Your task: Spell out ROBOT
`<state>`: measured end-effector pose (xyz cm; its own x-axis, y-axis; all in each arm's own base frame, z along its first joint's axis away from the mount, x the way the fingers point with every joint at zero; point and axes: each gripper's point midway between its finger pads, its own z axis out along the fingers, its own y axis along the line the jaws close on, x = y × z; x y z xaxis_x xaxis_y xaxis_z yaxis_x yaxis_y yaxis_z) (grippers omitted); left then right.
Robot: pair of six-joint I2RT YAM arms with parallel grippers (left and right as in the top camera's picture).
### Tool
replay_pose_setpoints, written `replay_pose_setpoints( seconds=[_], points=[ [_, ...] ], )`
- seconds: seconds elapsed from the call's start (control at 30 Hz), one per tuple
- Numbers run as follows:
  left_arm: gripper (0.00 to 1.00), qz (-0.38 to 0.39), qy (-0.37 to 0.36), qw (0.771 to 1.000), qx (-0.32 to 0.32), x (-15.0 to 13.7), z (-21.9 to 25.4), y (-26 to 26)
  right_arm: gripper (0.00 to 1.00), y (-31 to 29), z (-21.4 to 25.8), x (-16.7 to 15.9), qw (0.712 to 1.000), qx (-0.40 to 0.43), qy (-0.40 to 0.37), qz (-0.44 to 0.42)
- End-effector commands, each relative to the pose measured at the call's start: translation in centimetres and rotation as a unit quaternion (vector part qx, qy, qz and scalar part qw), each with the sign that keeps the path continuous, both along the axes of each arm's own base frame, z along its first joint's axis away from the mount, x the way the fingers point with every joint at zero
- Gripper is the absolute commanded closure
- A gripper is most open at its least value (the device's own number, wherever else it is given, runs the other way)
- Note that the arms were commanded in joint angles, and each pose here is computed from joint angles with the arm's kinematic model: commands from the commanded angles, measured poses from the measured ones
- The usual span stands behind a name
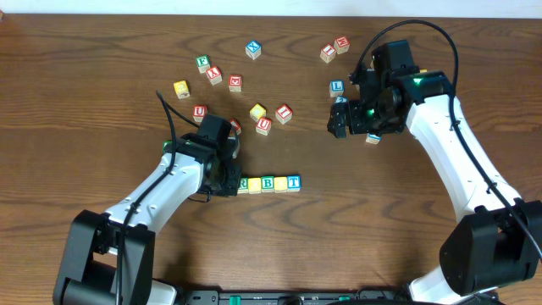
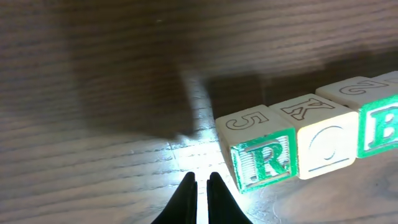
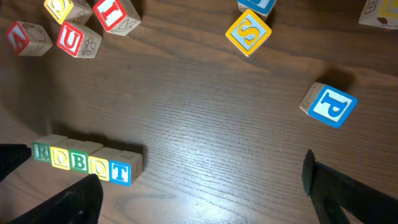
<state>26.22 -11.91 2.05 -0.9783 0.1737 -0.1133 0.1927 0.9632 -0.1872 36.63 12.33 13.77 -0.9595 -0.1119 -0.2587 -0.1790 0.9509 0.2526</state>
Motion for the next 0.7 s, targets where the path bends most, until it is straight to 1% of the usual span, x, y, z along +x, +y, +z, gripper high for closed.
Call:
replay_pose_setpoints(
  seconds=[0.0, 0.67],
  points=[
    [0.93, -0.014, -0.004, 1.000, -0.010, 0.15, 0.34, -0.47, 0.01, 0.69, 1.44, 0.09, 1.000, 0.011, -0.017, 0.001],
    [0.93, -0.032, -0.002, 0.999, -0.029, -0.03, 0.50, -1.16, 0.01, 0.88, 1.46, 0.13, 1.000, 0.013, -0.018, 0.000]
  ],
)
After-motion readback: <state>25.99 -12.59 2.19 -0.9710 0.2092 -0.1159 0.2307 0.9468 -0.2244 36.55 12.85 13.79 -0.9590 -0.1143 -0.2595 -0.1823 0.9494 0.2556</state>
